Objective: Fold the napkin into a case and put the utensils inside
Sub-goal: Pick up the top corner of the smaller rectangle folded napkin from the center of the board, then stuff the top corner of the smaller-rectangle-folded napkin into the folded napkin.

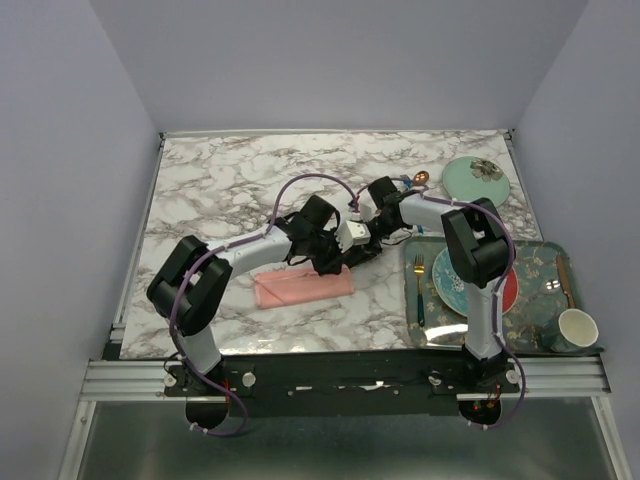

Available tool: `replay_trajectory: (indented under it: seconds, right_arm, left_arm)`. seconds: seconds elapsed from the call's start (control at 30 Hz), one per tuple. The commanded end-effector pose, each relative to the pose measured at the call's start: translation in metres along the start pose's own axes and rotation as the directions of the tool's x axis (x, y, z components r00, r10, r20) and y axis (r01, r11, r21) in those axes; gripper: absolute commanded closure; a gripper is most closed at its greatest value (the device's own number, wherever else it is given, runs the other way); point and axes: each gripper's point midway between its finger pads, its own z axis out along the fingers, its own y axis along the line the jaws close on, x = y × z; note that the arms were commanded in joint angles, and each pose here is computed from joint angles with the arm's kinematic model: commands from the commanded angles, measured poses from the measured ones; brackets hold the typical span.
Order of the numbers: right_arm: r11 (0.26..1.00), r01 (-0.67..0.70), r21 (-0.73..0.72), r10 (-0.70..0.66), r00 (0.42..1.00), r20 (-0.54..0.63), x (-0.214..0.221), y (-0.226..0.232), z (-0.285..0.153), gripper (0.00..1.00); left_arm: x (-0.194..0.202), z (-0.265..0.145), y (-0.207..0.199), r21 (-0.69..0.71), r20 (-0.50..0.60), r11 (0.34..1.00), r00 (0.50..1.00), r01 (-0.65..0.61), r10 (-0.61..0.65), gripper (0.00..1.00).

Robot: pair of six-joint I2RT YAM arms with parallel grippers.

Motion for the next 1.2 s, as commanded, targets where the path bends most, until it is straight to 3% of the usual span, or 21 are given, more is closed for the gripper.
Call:
replay_trajectory:
  seconds: [0.0,0.33,0.6,1.17]
  right_arm:
    - [0.994,-0.058,0.089,0.063,0.997,-0.053,0.009,-0.022,0.010,0.77]
    - [0.987,-0.038,0.154,0.042,0.999,-0.023,0.005,-0.033,0.011,0.80]
    - [0.986,0.017,0.166,-0.016,1.000,-0.011,0.004,-0.035,0.008,0.80]
    - [0.965,0.226,0.133,-0.233,0.972,0.040,0.000,-0.005,-0.001,0.76]
  left_arm:
    - [-0.010,-0.009,-0.004,-0.036,0.042,0.999,0.998,0.039,-0.037,0.94]
    - [0.010,-0.006,-0.023,0.019,0.002,0.971,0.972,0.236,-0.237,0.94]
    - [0.031,-0.005,-0.023,0.021,-0.036,0.916,0.916,0.401,-0.400,0.96]
    - [0.050,0.002,-0.005,0.067,-0.100,0.813,0.815,0.578,-0.571,0.95]
